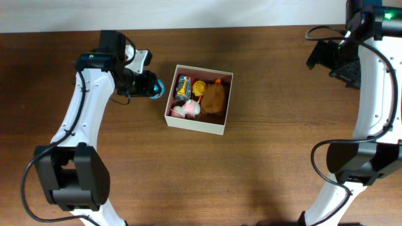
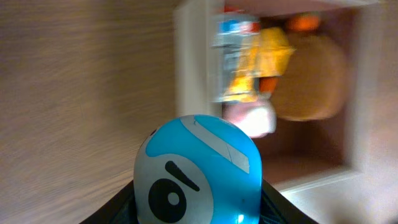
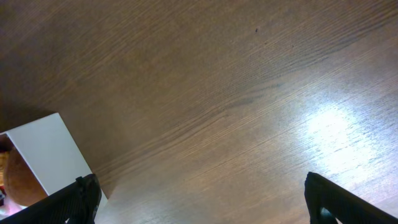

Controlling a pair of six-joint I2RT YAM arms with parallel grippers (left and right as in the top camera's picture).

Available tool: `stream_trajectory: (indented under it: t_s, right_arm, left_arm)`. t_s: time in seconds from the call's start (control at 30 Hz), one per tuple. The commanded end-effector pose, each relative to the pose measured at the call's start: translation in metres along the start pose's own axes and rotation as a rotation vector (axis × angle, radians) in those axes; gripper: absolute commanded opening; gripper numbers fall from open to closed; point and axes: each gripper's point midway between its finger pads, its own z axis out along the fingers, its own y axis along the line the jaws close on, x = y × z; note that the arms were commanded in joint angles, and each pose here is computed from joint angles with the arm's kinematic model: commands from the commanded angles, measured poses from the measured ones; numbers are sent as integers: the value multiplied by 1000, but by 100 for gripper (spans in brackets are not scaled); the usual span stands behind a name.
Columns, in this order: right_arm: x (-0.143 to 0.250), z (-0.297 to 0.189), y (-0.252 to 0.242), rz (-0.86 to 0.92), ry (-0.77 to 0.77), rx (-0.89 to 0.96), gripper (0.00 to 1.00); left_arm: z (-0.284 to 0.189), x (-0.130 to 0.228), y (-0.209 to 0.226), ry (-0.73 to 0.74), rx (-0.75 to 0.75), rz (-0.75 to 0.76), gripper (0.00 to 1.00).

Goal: Pack container
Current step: 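Carry the blue ball into the box and lower it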

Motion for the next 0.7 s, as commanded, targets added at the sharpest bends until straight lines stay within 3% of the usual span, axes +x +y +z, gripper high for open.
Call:
stream_trajectory:
  t_s: [0.0, 0.3, 0.67]
  right_arm:
    - [0, 2, 0, 9, 5, 1, 99]
    - [0, 2, 0, 9, 5, 1, 99]
    - [0, 2, 0, 9, 5, 1, 99]
  left_arm:
    - [-6, -8, -55, -38, 282, 133, 49]
    - [13, 8, -112, 6, 339, 362, 49]
    - [87, 35, -123, 156, 120, 506, 50]
